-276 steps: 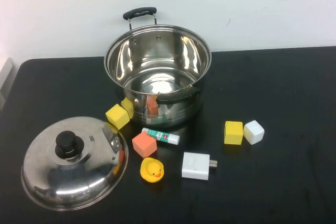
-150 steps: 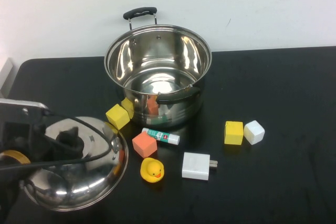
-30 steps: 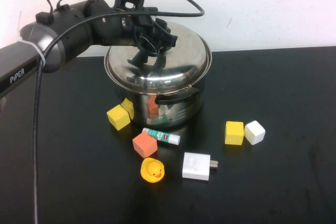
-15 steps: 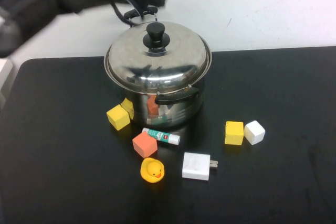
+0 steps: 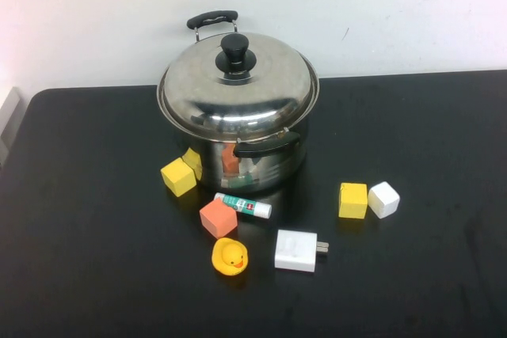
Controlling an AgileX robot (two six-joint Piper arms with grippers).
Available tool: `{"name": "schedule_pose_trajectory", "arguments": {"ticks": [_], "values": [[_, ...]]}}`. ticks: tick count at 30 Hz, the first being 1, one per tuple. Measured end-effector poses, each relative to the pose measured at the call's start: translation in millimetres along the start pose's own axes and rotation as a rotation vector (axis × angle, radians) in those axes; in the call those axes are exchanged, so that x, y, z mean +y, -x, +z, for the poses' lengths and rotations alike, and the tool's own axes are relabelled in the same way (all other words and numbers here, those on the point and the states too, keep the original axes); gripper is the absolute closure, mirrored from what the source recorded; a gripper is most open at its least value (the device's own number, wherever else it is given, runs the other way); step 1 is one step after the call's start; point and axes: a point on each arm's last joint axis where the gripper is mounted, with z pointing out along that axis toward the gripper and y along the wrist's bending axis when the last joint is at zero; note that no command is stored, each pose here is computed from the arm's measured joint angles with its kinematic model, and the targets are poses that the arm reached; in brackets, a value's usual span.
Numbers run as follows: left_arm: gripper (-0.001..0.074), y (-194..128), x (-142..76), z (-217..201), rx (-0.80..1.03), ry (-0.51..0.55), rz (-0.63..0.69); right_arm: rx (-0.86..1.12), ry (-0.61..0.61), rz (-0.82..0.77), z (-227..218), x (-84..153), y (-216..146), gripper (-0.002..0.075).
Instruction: Cover the pot
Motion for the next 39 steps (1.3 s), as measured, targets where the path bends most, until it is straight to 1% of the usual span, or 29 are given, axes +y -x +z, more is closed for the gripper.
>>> {"name": "schedule_pose_trajectory", "arguments": {"ticks": [2,5,10,14,18,22,26,30,32,34,39], "values": [[0.0734,0,5,-25,-0.014,0.053,-0.008,0.0,0.0,0.0,0,0,0,0.0728],[0.0735,-10,9,-58,-0.034,0.111,-0.009,0.0,0.0,0.0,0,0,0,0.0728],[0.0735,-44,6,-102,-0.086,0.148,-0.007,0.0,0.0,0.0,0,0,0,0.0728],[0.0735,-84,-1,-131,-0.099,0.144,-0.026,0.0,0.0,0.0,0,0,0,0.0728],[0.0735,-139,-12,-152,-0.066,0.133,-0.086,0.0,0.0,0.0,0,0,0,0.0728],[0.0735,-193,-23,-160,-0.052,0.116,-0.15,0.0,0.0,0.0,0,0,0,0.0728],[0.0735,-246,-36,-158,-0.08,0.083,-0.168,0.0,0.0,0.0,0,0,0,0.0728],[0.0736,-284,-48,-150,-0.109,0.047,-0.173,0.0,0.0,0.0,0,0,0,0.0728],[0.0736,-295,-51,-147,-0.123,0.028,-0.212,0.0,0.0,0.0,0,0,0,0.0728],[0.0736,-300,-54,-145,-0.151,0.011,-0.236,0.0,0.0,0.0,0,0,0,0.0728],[0.0736,-293,-55,-146,-0.245,-0.017,-0.266,0.0,0.0,0.0,0,0,0,0.0728]]}}
